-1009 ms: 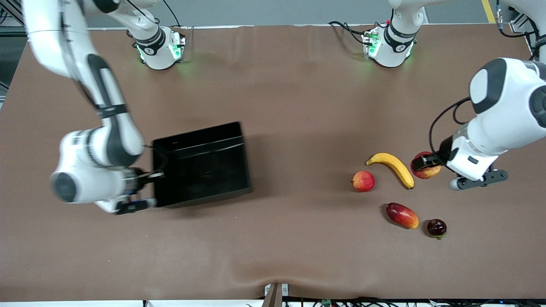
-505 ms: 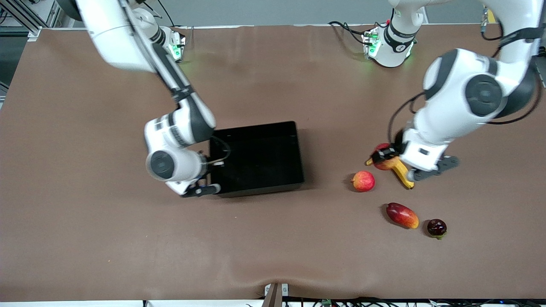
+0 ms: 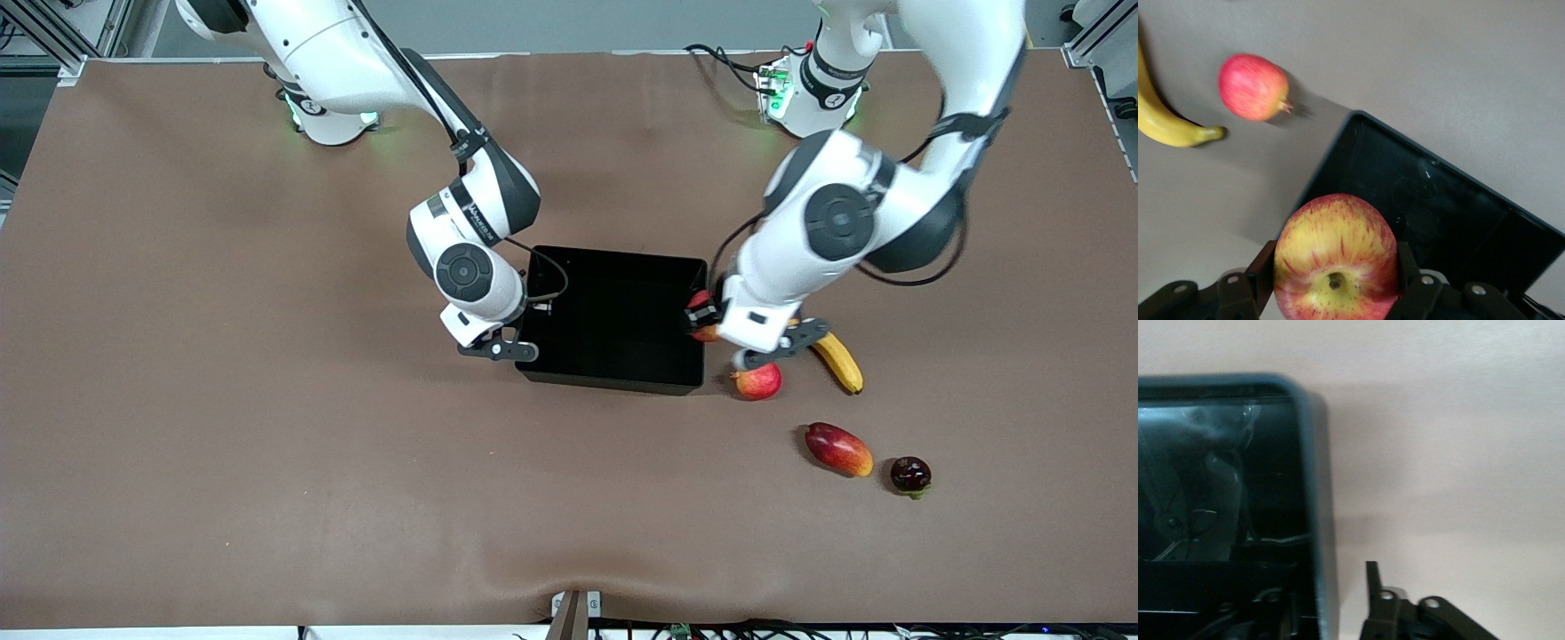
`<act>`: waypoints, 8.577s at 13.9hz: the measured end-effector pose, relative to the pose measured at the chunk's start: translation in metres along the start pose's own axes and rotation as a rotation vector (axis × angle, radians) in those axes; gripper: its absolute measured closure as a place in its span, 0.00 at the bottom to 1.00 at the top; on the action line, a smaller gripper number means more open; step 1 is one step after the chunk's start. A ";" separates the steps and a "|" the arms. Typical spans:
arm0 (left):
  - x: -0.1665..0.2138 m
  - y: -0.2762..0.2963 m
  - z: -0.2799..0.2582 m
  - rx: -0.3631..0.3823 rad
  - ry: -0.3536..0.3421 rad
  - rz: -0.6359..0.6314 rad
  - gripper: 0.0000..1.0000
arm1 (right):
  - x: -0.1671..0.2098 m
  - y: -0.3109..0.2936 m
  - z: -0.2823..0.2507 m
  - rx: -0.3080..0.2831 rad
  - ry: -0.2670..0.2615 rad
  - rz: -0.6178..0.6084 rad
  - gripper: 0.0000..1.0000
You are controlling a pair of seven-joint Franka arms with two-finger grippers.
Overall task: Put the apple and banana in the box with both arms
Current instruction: 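Slide the tray toward the fruit while the left gripper carries the apple, then drop the apple into the tray while the right gripper releases and withdraws, then raise the open left gripper away from the tray, then lower the left gripper onto the yellow banana and close it, then lift the banana with the left gripper and carry it over the tray, then open the left gripper to drop the banana into the tray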
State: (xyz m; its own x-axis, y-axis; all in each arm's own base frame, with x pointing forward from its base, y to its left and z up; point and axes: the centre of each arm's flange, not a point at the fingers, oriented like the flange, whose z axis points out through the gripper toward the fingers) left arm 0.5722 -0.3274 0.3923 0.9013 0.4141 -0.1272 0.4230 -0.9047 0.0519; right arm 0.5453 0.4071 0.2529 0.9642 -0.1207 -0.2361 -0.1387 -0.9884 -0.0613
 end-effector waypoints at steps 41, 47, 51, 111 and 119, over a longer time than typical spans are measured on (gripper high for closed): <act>0.129 -0.226 -0.227 0.109 0.160 0.222 0.00 | -0.073 0.421 -0.412 -0.071 0.080 -0.129 0.00; 0.107 -0.282 -0.263 0.090 0.124 0.320 0.00 | -0.074 0.395 -0.410 -0.079 0.084 -0.137 0.00; 0.087 -0.289 -0.249 0.083 0.109 0.320 0.00 | -0.077 0.372 -0.408 -0.087 0.083 -0.180 0.00; -0.136 0.107 0.229 0.101 0.195 0.128 0.62 | -0.057 0.419 -0.423 -0.022 0.135 -0.046 0.00; -0.074 0.107 0.162 0.059 0.302 0.074 0.00 | -0.058 0.418 -0.421 -0.019 0.120 -0.049 0.00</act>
State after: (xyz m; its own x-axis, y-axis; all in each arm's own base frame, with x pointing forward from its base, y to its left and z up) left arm 0.5359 -0.4706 0.2467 0.9203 0.3500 0.1748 0.3569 -0.9341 -0.0091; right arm 0.5266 -0.0379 0.6494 0.9900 -0.0816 -0.1154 -0.0880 -0.9948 -0.0513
